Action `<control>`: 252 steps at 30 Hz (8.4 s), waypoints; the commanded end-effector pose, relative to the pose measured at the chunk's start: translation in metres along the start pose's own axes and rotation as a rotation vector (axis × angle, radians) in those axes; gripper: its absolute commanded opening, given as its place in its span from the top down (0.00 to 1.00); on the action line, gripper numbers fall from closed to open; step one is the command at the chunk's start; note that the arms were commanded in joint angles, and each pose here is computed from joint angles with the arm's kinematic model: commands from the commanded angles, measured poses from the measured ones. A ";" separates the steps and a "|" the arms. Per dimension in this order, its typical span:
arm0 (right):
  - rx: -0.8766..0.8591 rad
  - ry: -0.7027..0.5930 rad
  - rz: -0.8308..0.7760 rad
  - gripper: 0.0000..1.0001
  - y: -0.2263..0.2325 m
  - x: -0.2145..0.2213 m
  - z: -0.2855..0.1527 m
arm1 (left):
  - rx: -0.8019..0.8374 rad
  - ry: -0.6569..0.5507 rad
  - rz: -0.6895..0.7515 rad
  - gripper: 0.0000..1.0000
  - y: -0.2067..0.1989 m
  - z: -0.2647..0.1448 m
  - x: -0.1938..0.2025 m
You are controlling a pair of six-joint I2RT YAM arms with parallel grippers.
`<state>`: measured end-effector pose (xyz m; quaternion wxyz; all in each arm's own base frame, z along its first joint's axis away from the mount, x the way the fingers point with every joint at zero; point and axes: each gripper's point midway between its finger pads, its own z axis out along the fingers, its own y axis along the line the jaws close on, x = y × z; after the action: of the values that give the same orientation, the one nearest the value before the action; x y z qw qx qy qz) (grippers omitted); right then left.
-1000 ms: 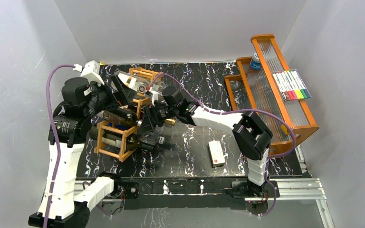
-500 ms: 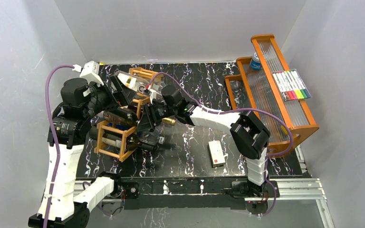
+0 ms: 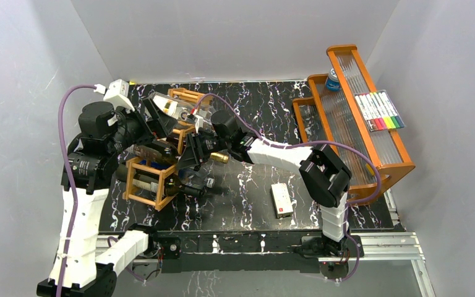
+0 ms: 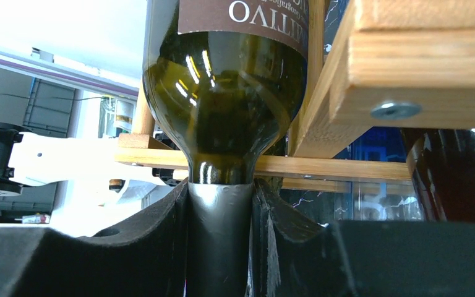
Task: Take the wine bottle off the wine rack
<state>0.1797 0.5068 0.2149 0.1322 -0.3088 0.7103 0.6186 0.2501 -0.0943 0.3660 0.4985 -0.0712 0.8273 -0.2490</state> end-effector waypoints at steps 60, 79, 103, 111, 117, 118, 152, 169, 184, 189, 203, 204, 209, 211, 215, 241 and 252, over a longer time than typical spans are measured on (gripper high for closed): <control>0.209 -0.607 0.103 1.00 0.050 -0.113 -0.317 | 0.263 -0.109 0.027 0.02 -0.067 -0.029 -0.049; 0.576 -0.360 0.382 1.00 -0.013 0.019 -0.342 | 0.542 0.281 0.185 0.02 -0.154 0.089 0.063; 0.654 -0.031 0.440 1.00 -0.012 0.080 -0.320 | 0.971 -0.061 1.416 0.02 -0.211 0.118 0.246; 0.612 0.000 0.412 1.00 -0.003 0.079 -0.308 | 0.953 -0.065 1.452 0.02 -0.216 0.146 0.263; 0.604 -0.004 0.399 1.00 0.002 0.079 -0.307 | 0.888 -0.100 1.409 0.13 -0.217 0.158 0.259; 0.599 -0.005 0.397 1.00 0.003 0.079 -0.306 | 0.879 -0.112 1.392 0.14 -0.217 0.158 0.258; 0.961 -0.417 0.162 0.03 -0.008 -0.013 -0.362 | 0.612 -0.066 0.892 1.00 -0.190 0.149 0.229; 0.762 -0.373 0.193 0.16 -0.033 0.007 -0.320 | 0.569 -0.021 0.749 1.00 -0.195 0.148 0.224; 0.744 -0.226 0.200 0.52 -0.043 0.026 -0.289 | 0.569 -0.002 0.751 1.00 -0.193 0.146 0.225; 0.771 -0.254 0.170 0.73 -0.043 0.018 -0.294 | 0.579 0.008 0.736 0.86 -0.194 0.140 0.223; 0.942 -0.401 -0.024 1.00 -0.024 -0.063 -0.331 | 0.562 0.093 0.619 0.02 -0.189 0.083 0.185; 0.970 -0.415 -0.035 1.00 -0.025 -0.070 -0.336 | 0.555 0.095 0.608 0.02 -0.187 0.079 0.181; 1.108 -0.477 -0.115 1.00 -0.031 -0.112 -0.360 | 0.486 0.065 0.546 0.02 -0.176 0.059 0.153; 1.183 -0.483 -0.139 1.00 -0.042 -0.129 -0.370 | 0.460 0.043 0.523 0.02 -0.172 0.051 0.140; 1.313 -0.481 -0.180 1.00 -0.061 -0.157 -0.387 | 0.443 0.010 0.486 0.02 -0.169 0.034 0.117; 1.439 -0.441 -0.181 1.00 -0.162 -0.239 -0.414 | 0.328 -0.086 0.491 0.02 -0.142 -0.002 0.064; 1.399 -0.409 -0.132 0.91 -0.190 -0.231 -0.415 | 0.296 -0.060 0.504 0.02 -0.144 0.005 0.066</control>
<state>0.5398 0.1577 0.2455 0.4172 -0.0721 0.9054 0.0311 0.2005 -0.2506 0.3707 0.5661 0.2108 0.7590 -0.2428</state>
